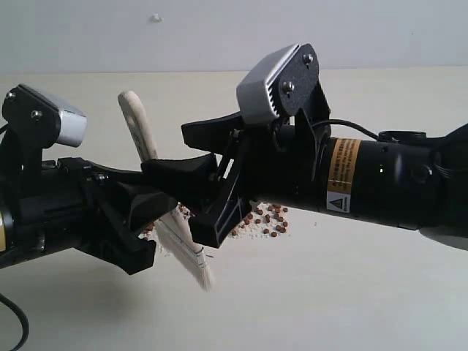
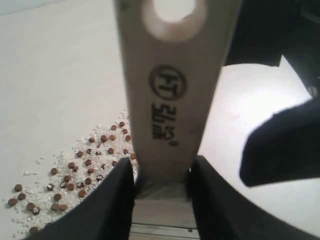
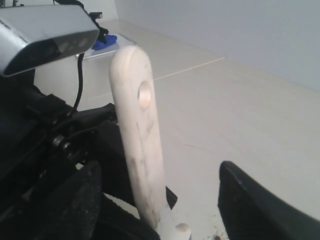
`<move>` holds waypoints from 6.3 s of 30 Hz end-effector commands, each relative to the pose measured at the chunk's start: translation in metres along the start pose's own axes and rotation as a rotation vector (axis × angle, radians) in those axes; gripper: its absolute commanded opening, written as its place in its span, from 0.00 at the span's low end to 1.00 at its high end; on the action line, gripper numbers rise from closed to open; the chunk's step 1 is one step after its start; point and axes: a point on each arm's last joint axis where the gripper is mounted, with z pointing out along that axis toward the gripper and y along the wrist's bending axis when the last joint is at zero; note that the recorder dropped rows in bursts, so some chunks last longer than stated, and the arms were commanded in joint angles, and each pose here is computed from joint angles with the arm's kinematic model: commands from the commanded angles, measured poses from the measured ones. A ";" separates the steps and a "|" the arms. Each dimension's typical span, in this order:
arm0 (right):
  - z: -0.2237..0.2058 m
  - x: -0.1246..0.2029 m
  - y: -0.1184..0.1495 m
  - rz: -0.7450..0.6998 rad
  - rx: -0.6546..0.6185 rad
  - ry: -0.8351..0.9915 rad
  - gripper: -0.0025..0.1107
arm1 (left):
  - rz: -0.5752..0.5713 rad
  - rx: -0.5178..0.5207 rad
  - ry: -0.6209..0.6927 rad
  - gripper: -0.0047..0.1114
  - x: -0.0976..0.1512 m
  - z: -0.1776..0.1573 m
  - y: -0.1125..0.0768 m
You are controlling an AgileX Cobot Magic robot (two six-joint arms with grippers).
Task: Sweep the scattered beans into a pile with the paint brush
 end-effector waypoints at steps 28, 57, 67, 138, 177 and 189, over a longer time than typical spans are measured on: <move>0.000 0.000 -0.013 0.016 0.140 0.006 0.58 | -0.018 0.035 -0.001 0.04 0.004 0.029 0.000; 0.010 -0.016 -0.008 -0.074 0.059 0.015 0.58 | -0.052 0.038 -0.006 0.04 0.003 0.029 0.000; 0.010 -0.012 -0.011 -0.053 0.094 0.069 0.58 | -0.054 0.038 -0.006 0.04 0.003 0.029 0.000; 0.027 -0.010 -0.017 0.076 0.081 0.129 0.28 | -0.083 0.036 0.009 0.04 0.005 0.029 0.000; 0.018 -0.010 -0.040 0.097 0.365 0.159 0.02 | -0.115 -0.010 0.075 0.52 0.008 0.023 0.003; -0.044 -0.069 -0.015 0.027 0.423 0.027 0.02 | -0.067 -0.026 -0.084 0.04 -0.014 -0.046 -0.001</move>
